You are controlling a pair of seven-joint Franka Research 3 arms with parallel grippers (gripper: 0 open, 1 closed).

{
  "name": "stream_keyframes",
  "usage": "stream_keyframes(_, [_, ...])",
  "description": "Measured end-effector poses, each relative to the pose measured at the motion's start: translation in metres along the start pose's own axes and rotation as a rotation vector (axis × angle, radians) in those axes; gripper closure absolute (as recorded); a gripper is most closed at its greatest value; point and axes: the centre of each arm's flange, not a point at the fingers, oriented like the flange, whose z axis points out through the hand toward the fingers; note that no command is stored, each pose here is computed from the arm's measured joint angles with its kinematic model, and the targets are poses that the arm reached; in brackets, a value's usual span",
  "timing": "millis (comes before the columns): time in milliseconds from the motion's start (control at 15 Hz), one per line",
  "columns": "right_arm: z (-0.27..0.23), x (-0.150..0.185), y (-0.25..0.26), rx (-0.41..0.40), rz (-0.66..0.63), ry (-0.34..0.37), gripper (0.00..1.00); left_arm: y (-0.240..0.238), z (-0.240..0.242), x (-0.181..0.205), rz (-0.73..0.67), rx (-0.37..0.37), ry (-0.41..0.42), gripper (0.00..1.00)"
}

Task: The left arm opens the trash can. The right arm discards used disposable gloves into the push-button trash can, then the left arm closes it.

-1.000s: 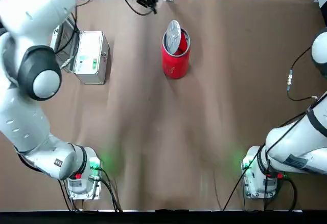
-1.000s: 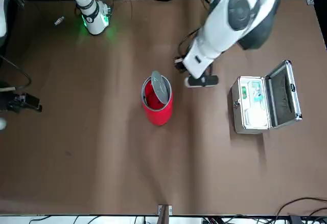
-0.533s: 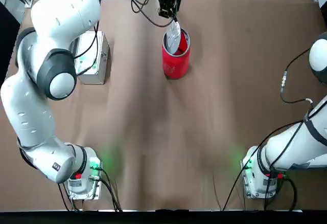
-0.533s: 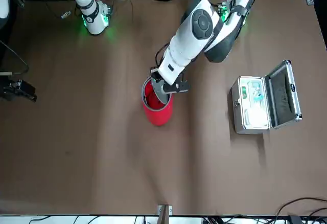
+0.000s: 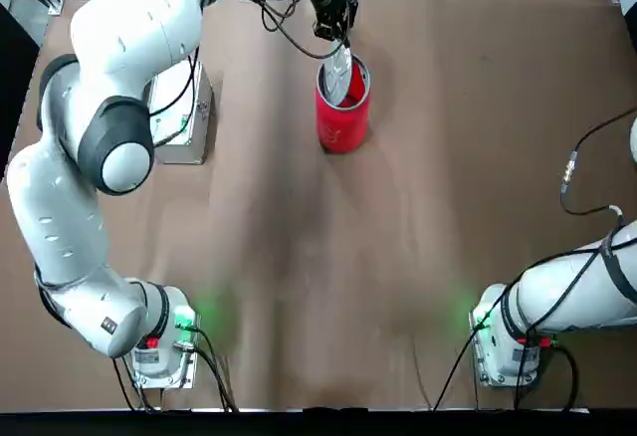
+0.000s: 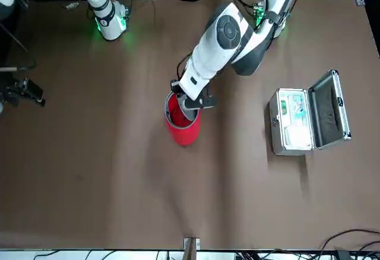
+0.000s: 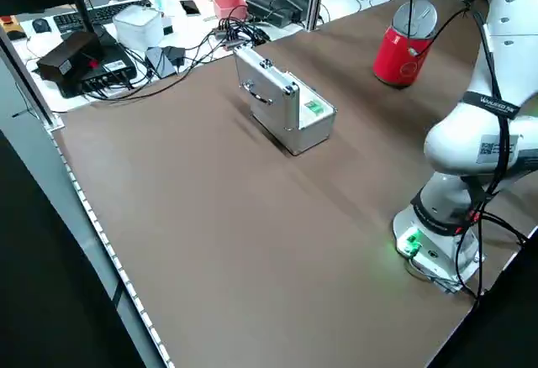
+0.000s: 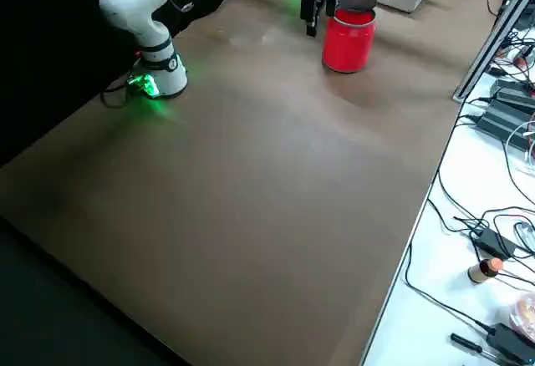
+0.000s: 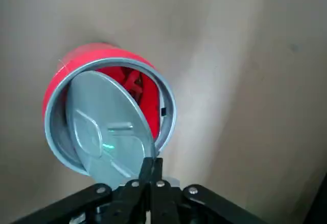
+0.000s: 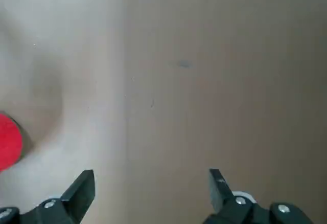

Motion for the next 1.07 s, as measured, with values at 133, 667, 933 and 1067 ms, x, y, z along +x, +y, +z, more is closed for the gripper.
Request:
stream_keyframes(133, [-0.007,-0.003,0.0,0.001,-0.001,0.011,0.02,-0.002,0.007,0.002,0.013,0.023,0.013,0.99])
stream_keyframes(667, [-0.022,-0.013,-0.003,0.004,0.013,-0.026,0.02,0.007,0.039,-0.02,0.057,0.067,-0.003,0.99])
stream_keyframes(933, [-0.024,-0.013,-0.001,0.004,0.016,-0.022,0.02,0.004,0.049,-0.018,0.056,0.083,-0.003,0.99])
stream_keyframes(1067, [-0.024,-0.013,-0.001,0.003,0.016,-0.02,0.02,0.004,0.056,-0.017,0.065,0.094,0.004,0.99])
